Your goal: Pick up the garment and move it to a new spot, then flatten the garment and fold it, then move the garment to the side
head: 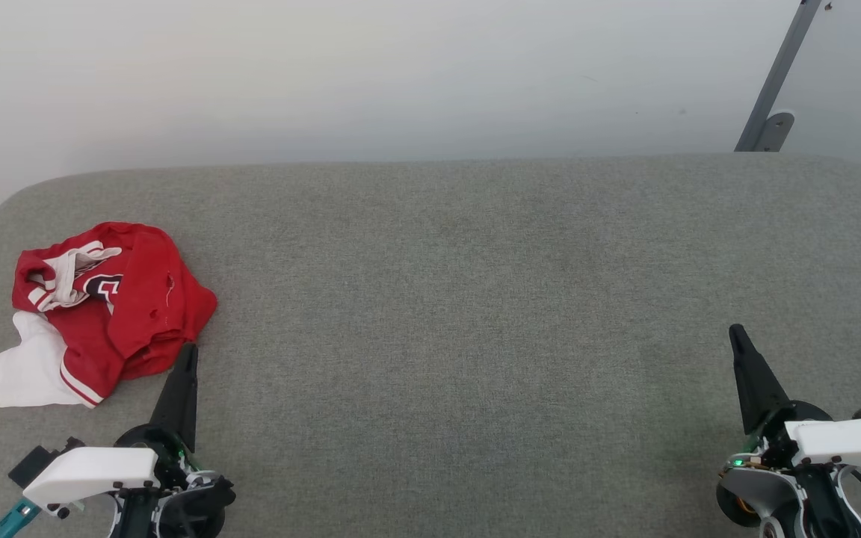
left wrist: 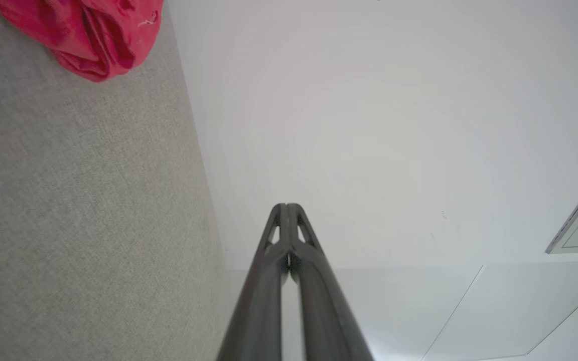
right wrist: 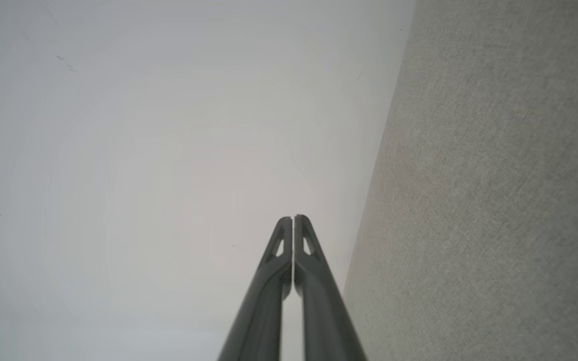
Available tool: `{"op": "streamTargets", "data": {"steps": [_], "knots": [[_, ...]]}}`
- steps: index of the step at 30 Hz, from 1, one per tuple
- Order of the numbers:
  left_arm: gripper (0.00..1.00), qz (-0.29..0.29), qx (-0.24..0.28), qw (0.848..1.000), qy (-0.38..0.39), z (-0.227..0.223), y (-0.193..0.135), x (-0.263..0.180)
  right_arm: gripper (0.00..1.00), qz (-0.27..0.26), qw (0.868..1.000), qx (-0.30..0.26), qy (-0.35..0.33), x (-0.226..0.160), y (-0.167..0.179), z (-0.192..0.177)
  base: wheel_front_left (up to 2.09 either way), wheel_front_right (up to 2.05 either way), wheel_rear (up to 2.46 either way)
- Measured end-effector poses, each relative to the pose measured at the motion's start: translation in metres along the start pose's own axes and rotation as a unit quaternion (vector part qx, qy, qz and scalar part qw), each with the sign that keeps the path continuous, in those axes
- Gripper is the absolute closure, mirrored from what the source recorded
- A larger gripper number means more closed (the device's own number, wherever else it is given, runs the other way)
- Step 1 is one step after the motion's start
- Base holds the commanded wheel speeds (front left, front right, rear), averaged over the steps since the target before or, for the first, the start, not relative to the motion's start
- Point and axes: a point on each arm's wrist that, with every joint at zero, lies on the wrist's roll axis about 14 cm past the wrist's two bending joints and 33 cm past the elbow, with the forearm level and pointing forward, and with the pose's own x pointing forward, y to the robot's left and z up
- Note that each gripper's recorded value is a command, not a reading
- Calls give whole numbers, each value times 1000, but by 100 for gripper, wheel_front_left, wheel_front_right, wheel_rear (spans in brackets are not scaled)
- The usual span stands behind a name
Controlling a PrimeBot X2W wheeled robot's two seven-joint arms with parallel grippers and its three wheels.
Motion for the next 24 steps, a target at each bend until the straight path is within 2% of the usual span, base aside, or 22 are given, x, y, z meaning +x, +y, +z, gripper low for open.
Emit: {"op": "streamTargets", "data": {"steps": [9, 10, 11, 12, 13, 16, 24], "knots": [[100, 0, 0, 1000, 0, 0, 0, 0, 100, 0, 1000, 0, 0, 0, 0, 0, 0, 0, 0], [0, 2, 0, 1000, 0, 0, 1, 0, 0, -2, 1000, 0, 0, 0, -1, 0, 0, 0, 0], [100, 7, -2, 1000, 0, -1, 5, -2, 100, -7, 1000, 1, 0, -2, -5, 0, 0, 0, 0], [100, 16, -4, 1000, 0, -1, 11, -4, 100, -17, 1000, 3, -1, -5, -11, -1, 0, 0, 0], [0, 26, -6, 1000, -1, -2, 18, -7, 0, -27, 1000, 5, -1, -8, -18, -1, 0, 0, 0], [0, 47, -10, 999, -3, -2, 32, -15, 0, -48, 999, 7, -1, -15, -33, -2, 0, 0, 0], [0, 41, 22, 999, -21, 13, 27, -14, 0, -39, 999, -2, -6, -8, -26, -5, 0, 0, 0]]}}
